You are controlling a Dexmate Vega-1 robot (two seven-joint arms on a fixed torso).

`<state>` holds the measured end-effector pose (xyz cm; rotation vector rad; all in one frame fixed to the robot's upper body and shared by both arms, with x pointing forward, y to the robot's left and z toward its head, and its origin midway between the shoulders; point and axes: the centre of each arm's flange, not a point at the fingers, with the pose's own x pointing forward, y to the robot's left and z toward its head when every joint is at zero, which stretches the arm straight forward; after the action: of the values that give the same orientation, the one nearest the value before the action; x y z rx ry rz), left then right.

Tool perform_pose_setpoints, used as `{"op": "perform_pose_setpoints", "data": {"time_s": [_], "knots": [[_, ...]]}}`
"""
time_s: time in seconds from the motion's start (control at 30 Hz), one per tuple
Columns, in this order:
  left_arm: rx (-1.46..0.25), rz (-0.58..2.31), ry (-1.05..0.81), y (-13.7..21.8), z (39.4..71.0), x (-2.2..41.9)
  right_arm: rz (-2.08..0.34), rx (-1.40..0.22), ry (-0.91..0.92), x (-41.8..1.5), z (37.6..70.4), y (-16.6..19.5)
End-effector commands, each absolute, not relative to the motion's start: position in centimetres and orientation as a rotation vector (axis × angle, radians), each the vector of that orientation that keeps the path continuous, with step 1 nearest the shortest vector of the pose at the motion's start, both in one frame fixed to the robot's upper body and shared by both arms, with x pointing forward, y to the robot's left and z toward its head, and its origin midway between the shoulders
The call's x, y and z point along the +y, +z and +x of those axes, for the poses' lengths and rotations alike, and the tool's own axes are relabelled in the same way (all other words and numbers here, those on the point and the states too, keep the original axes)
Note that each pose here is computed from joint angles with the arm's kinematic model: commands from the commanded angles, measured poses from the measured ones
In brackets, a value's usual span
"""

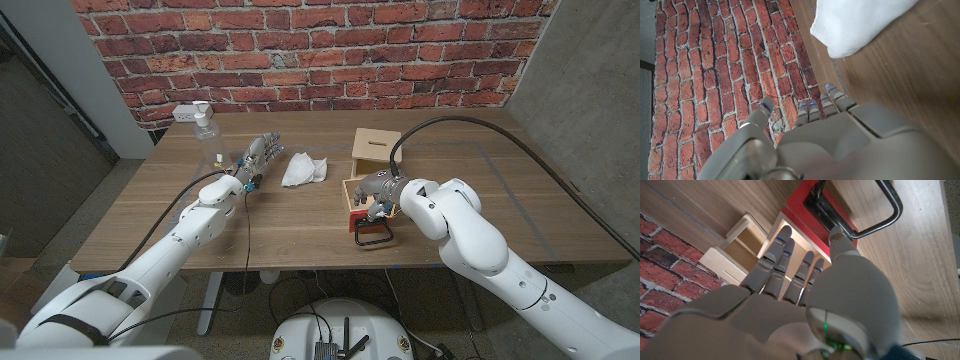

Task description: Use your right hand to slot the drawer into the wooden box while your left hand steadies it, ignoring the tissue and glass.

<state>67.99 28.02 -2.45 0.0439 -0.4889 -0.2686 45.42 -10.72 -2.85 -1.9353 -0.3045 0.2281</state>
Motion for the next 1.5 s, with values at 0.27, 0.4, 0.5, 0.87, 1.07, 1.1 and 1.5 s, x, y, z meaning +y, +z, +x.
{"op": "perform_pose_setpoints", "data": {"time_s": [0.27,0.4,0.5,0.87,1.07,1.1,1.5], "knots": [[-0.479,0.037,-0.271,-2.96,67.97,28.08,-1.92,-0.328,0.22,-10.42,45.39,-3.11],[-0.477,0.034,-0.27,-3.1,67.95,28.14,-1.914,-0.334,0.222,-10.47,45.38,-3.14],[-0.477,0.03,-0.271,-3.19,67.96,28.2,-1.912,-0.341,0.223,-10.47,45.4,-3.16],[-0.477,0.028,-0.273,-3.3,67.97,28.31,-1.924,-0.35,0.224,-10.37,45.37,-3.21],[-0.475,0.033,-0.273,-3.21,67.98,28.33,-1.927,-0.358,0.225,-10.32,45.29,-3.04],[-0.476,0.032,-0.274,-3.19,67.99,28.32,-1.927,-0.355,0.229,-10.34,45.31,-2.99],[-0.48,0.036,-0.287,-2.95,68.03,28.04,-1.936,-0.349,0.237,-10.54,45.23,-2.56]]}}
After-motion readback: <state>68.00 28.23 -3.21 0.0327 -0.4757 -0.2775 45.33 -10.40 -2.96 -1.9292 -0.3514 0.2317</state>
